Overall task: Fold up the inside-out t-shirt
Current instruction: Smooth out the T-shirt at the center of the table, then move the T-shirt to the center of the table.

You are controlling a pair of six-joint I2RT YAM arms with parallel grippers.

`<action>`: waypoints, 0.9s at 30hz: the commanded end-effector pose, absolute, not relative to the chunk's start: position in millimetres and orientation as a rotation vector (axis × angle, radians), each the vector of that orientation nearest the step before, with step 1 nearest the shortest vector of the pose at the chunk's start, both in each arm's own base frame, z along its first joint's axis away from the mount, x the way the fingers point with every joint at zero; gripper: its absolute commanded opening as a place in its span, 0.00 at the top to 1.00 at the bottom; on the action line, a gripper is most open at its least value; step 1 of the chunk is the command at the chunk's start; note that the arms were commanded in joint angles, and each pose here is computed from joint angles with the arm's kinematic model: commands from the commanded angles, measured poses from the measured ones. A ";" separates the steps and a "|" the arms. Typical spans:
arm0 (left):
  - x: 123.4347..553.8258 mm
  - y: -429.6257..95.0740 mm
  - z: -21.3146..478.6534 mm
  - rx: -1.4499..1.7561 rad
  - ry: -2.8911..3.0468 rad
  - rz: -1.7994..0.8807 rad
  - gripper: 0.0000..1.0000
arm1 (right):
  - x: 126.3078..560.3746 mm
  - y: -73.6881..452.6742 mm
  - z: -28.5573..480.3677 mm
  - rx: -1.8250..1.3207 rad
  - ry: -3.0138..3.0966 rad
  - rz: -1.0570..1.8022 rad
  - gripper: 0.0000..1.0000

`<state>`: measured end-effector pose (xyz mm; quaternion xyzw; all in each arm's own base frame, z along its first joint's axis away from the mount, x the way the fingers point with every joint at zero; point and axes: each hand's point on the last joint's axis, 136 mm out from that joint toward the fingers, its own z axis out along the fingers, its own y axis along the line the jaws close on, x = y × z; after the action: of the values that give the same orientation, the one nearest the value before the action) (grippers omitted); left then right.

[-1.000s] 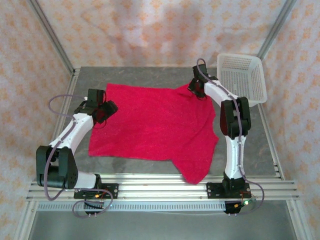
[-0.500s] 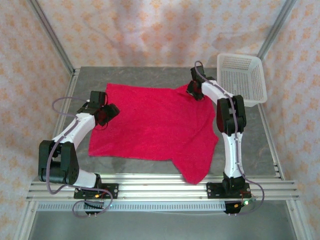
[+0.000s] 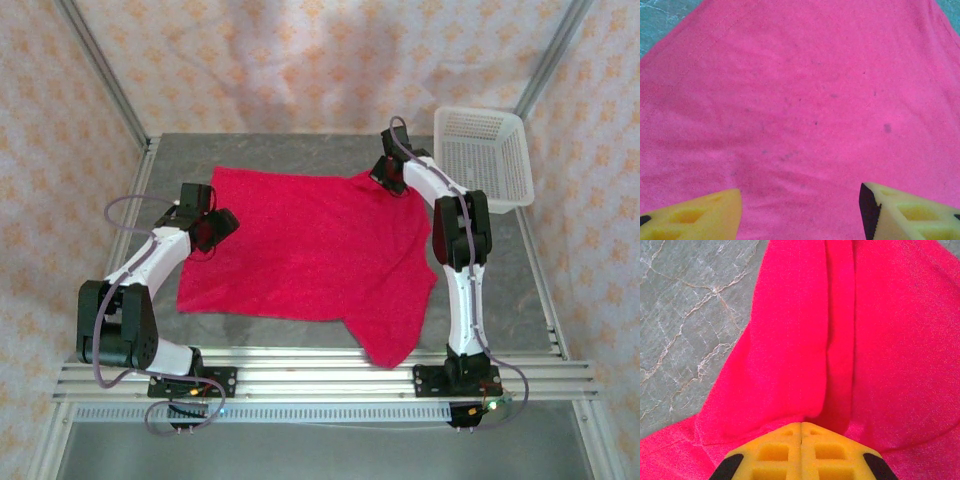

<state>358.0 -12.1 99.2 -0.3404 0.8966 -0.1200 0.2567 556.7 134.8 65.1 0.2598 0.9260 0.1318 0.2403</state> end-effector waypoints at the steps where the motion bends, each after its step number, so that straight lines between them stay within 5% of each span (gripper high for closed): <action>1: 357.7 -14.1 100.3 -0.927 2.418 -0.335 0.35 | 566.6 142.6 111.6 0.675 2.453 0.420 1.00; 13: 360.3 -14.2 92.1 -0.936 2.423 -0.331 0.36 | 672.4 205.1 190.7 0.396 2.119 0.736 1.00; 14: 360.9 -14.4 91.5 -0.941 2.419 -0.335 0.35 | 679.9 216.6 190.1 0.365 2.093 0.790 0.97; 16: 362.3 -16.5 90.4 -0.944 2.419 -0.349 0.36 | 687.1 231.7 186.5 0.342 2.071 0.882 0.53; 18: 363.0 -17.0 90.2 -0.936 2.432 -0.345 0.35 | 683.4 237.9 186.2 0.340 2.090 0.922 0.35; 27: 390.0 -20.1 112.4 -0.881 2.436 -0.356 0.35 | 600.3 175.0 162.7 0.511 2.353 0.532 0.37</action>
<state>373.2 -13.4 100.3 -0.3396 0.8975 -0.1211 0.2538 622.4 202.2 94.0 0.1867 0.9084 0.2403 0.2865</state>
